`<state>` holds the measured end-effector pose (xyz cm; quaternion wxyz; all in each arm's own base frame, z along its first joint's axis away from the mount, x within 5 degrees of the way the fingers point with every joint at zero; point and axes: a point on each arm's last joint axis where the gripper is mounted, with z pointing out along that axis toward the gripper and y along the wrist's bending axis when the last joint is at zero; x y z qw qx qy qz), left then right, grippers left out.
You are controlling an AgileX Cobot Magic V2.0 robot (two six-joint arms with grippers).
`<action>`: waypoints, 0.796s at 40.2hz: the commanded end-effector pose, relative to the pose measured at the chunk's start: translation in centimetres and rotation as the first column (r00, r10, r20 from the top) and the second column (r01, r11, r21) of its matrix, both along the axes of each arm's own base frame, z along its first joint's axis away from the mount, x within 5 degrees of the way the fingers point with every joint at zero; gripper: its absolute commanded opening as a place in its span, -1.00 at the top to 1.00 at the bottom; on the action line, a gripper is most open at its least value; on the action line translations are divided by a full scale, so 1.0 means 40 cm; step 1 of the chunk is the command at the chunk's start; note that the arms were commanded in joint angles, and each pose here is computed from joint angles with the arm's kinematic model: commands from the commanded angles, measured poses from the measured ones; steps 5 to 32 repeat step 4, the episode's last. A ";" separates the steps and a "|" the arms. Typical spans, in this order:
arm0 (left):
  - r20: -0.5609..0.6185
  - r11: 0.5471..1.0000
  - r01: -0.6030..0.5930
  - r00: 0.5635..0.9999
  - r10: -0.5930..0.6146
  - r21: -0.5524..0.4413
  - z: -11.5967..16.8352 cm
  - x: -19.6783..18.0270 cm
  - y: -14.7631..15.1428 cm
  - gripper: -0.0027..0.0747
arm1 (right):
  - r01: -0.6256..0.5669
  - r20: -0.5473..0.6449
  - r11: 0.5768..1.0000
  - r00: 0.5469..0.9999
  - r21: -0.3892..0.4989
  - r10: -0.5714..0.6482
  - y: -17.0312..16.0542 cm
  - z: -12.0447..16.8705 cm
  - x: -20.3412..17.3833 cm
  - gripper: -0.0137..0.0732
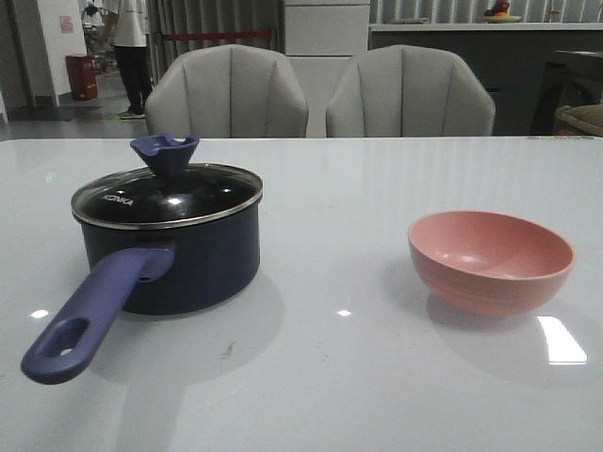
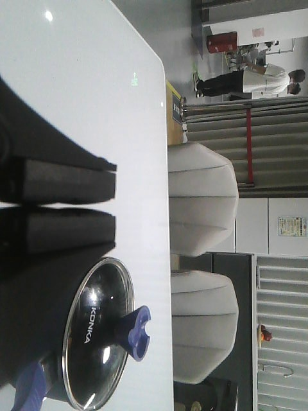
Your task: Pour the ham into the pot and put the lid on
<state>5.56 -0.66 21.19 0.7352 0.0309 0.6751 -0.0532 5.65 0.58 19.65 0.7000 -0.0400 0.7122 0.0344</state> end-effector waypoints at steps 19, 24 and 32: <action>0.072 1.000 0.000 0.997 0.001 -0.018 0.002 -0.003 0.001 0.64 | 0.002 0.101 1.000 0.995 0.001 -0.002 0.000 0.025 -0.005 0.35; 0.072 1.000 0.000 0.997 0.001 -0.018 0.002 -0.003 0.001 0.64 | 0.002 0.101 1.000 0.995 0.001 -0.002 0.000 0.025 -0.005 0.35; 0.072 1.000 0.000 0.997 0.001 -0.018 0.002 -0.003 0.001 0.64 | 0.002 0.101 1.000 0.995 0.001 -0.002 0.000 0.025 -0.005 0.35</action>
